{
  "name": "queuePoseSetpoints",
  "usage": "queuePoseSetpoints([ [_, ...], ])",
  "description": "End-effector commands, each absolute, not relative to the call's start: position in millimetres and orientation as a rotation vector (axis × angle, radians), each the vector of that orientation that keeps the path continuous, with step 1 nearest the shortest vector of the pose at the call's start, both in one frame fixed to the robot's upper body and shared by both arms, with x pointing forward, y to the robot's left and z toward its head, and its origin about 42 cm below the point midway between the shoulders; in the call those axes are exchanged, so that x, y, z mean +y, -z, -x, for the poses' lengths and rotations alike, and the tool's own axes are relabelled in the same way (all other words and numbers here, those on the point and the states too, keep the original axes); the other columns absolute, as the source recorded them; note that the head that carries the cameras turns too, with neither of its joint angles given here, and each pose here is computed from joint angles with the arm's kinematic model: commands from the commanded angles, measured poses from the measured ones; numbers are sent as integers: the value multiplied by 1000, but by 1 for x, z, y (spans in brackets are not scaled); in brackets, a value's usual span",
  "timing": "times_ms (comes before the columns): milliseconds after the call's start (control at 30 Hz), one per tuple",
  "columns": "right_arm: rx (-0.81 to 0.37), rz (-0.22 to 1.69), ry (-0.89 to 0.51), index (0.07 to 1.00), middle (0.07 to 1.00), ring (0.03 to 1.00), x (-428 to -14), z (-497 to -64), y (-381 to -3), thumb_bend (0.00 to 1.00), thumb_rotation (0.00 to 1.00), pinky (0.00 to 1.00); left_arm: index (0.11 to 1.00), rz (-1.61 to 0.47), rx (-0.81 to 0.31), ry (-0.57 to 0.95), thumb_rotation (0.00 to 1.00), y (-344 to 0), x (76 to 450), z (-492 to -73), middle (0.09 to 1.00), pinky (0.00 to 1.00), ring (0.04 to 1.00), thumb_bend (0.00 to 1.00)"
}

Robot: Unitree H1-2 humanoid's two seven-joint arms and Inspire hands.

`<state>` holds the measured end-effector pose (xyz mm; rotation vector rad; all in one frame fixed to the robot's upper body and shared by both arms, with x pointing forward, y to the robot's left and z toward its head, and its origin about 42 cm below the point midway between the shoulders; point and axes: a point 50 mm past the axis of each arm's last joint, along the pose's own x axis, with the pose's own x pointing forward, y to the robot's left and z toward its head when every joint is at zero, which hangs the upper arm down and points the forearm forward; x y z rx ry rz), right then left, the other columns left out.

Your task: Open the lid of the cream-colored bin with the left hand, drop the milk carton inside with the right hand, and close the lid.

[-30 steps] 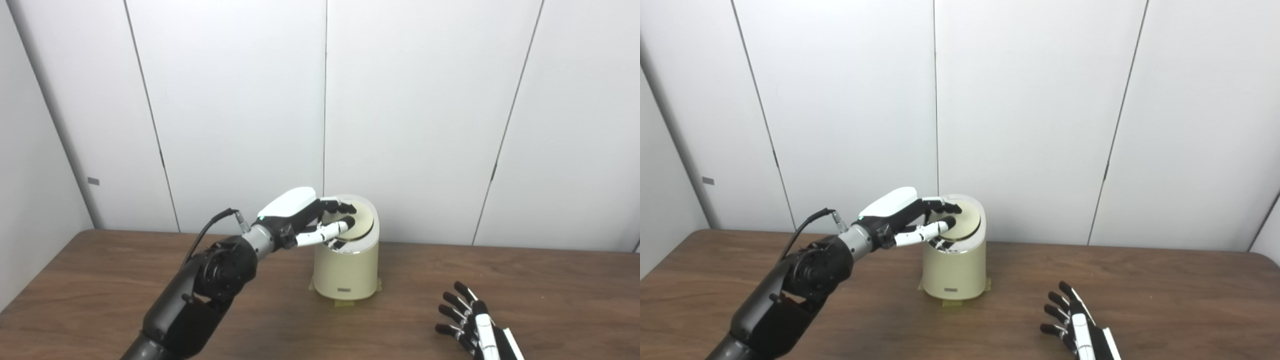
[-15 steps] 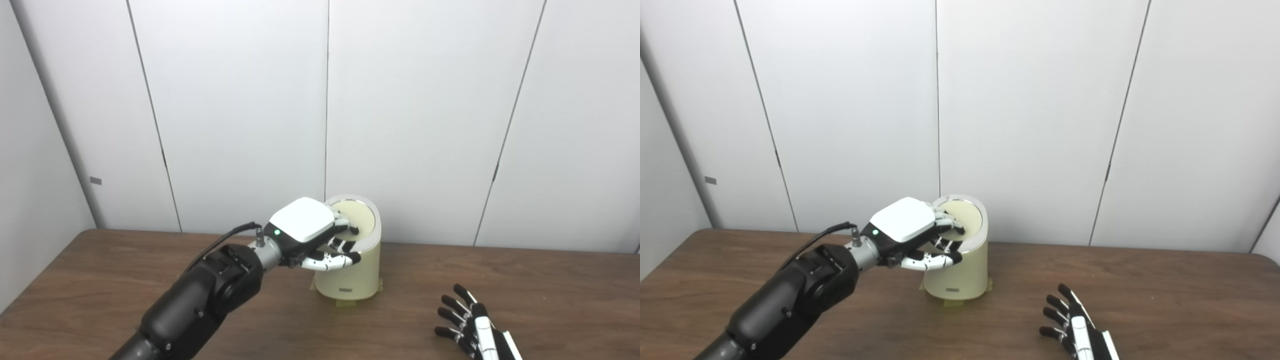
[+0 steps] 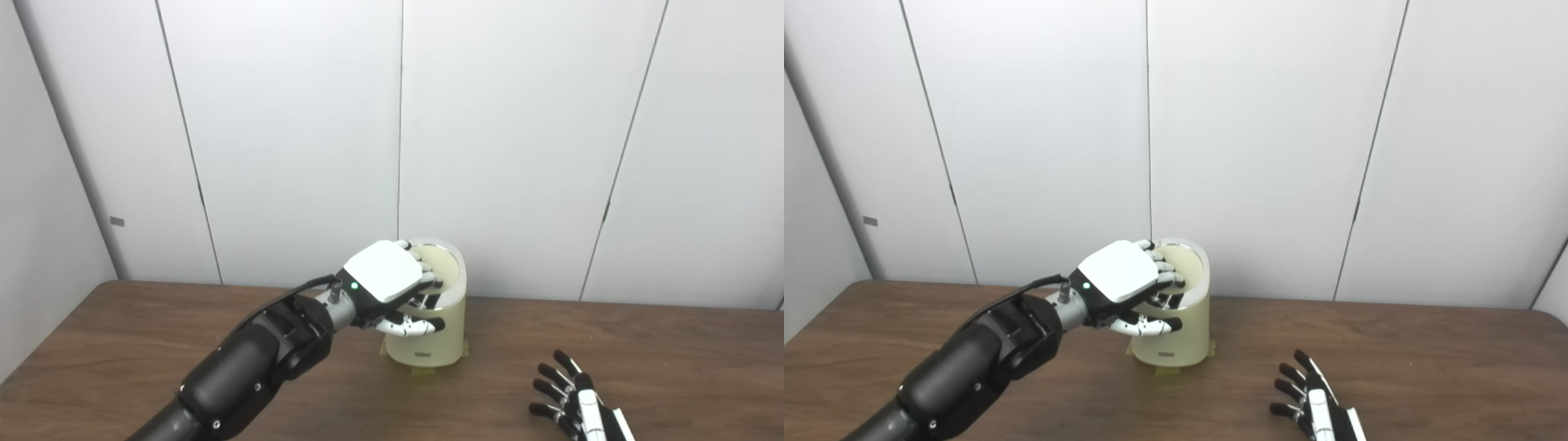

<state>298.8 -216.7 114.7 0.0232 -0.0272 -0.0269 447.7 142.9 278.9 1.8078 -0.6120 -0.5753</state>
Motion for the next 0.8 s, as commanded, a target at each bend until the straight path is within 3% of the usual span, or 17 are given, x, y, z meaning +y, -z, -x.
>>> queuePoseSetpoints([
  [0, -40, -55, 16, 911, 854, 815, -210, -298, -119, 590, 1000, 648, 807, -1814, -559, 649, 1000, -270, 143, -448, 823, 912, 858, 505],
  [200, -44, -58, 18, 920, 859, 822, -213, -300, -121, 583, 1000, 656, 826, -1703, -585, 602, 1000, -284, 149, -453, 828, 891, 859, 475],
  [300, -57, -64, 29, 915, 859, 817, -215, -302, -124, 591, 1000, 643, 829, -1591, -661, 522, 989, -296, 154, -455, 824, 821, 844, 422],
  [467, -92, -43, 46, 881, 851, 808, -218, -303, -127, 594, 1000, 636, 853, -1437, -764, 403, 953, -301, 164, -458, 841, 795, 844, 357],
  [767, -153, -32, 79, 850, 825, 789, -222, -302, -133, 611, 973, 651, 906, -1006, -613, 232, 984, -296, 187, -441, 899, 765, 868, 371],
])
